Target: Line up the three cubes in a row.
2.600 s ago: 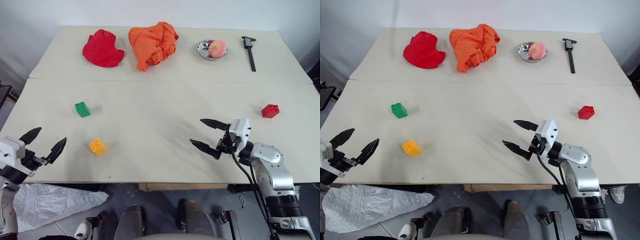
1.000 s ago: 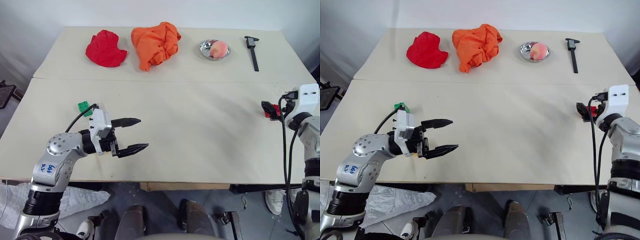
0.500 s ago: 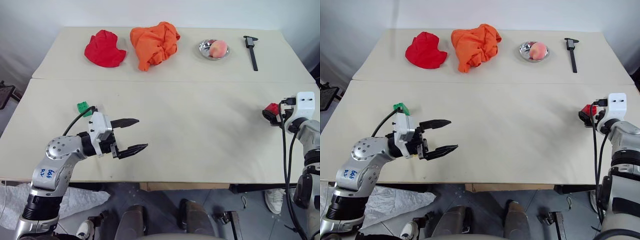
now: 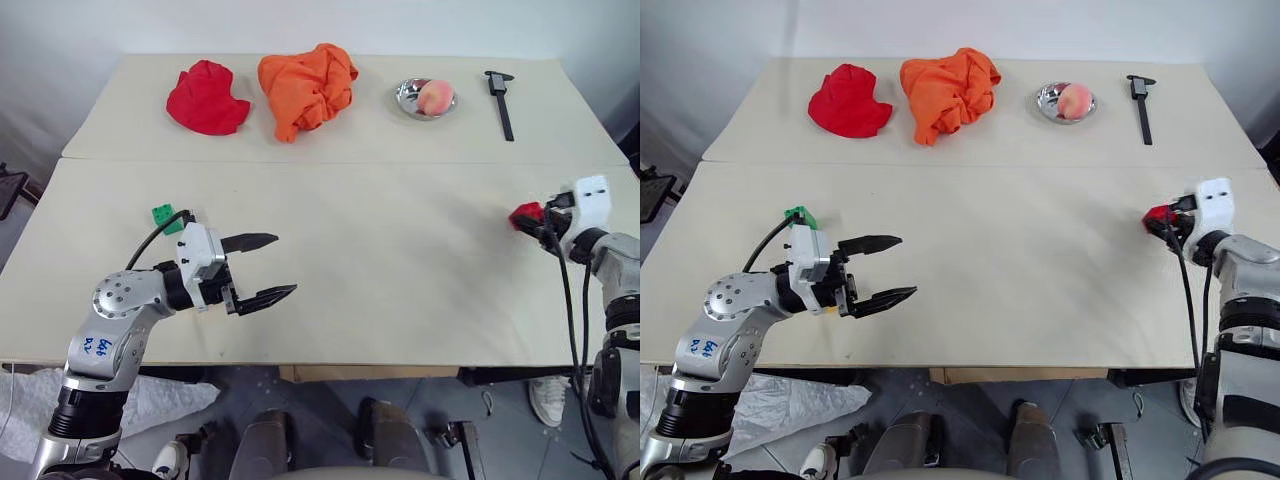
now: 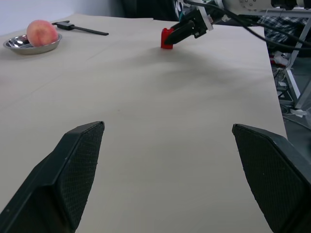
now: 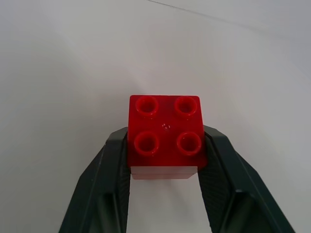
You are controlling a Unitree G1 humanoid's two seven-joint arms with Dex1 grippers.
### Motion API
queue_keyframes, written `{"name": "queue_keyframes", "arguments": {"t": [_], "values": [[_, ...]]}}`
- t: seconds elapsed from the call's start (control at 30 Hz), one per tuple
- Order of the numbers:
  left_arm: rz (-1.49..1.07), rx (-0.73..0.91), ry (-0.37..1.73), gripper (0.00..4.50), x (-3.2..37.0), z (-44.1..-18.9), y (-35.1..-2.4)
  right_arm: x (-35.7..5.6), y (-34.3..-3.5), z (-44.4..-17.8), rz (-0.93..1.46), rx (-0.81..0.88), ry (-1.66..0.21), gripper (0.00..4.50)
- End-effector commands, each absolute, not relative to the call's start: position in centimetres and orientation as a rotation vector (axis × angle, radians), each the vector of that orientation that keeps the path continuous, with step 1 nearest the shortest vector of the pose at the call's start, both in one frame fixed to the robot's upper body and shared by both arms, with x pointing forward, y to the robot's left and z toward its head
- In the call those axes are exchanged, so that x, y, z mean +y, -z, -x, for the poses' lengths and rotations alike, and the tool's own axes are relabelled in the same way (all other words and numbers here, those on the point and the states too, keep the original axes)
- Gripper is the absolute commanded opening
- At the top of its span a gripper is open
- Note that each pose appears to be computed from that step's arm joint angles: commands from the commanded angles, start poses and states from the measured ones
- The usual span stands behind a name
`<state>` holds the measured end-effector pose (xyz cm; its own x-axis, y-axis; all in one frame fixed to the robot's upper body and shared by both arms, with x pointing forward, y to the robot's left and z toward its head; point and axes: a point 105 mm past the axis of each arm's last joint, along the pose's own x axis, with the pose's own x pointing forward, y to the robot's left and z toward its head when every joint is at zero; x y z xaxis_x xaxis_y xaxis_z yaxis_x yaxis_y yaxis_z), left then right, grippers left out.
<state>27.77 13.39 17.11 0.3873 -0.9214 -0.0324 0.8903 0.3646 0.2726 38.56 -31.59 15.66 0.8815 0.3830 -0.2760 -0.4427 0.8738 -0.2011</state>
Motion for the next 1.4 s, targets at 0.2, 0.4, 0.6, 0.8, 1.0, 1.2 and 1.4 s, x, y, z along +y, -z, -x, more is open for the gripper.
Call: {"name": "queue_keyframes", "arguments": {"t": [0.2, 0.4, 0.6, 0.8, 1.0, 1.2, 1.4], "values": [[-0.325, -0.138, 1.171, 4.5, 14.8, -28.4, -17.1, -19.3, -17.3, -32.7, 0.583, 0.166, -1.332, 1.49], [-0.327, -0.126, 1.171, 4.5, 14.9, -28.2, -17.1, -17.8, -15.8, -34.0, 0.613, 0.225, -1.4, 1.49], [-0.344, -0.11, 1.148, 4.5, 15.8, -28.0, -17.1, -18.1, -15.1, -34.7, 0.621, 0.243, -1.398, 1.49], [-0.378, -0.102, 1.142, 4.5, 16.2, -27.6, -16.8, -18.9, -14.5, -35.6, 0.626, 0.265, -1.361, 1.49], [-0.363, -0.093, 1.133, 4.5, 16.9, -27.8, -17.0, -19.3, -14.4, -35.9, 0.633, 0.248, -1.356, 3.43], [-0.335, -0.161, 0.875, 4.5, 22.2, -28.4, -18.0, -19.0, -17.8, -35.7, 0.595, 0.029, -1.344, 4.48], [-0.243, -0.117, 0.646, 4.5, 27.9, -25.7, -17.3, -16.4, -20.6, -32.7, 0.399, -0.205, -1.426, 4.48]]}}
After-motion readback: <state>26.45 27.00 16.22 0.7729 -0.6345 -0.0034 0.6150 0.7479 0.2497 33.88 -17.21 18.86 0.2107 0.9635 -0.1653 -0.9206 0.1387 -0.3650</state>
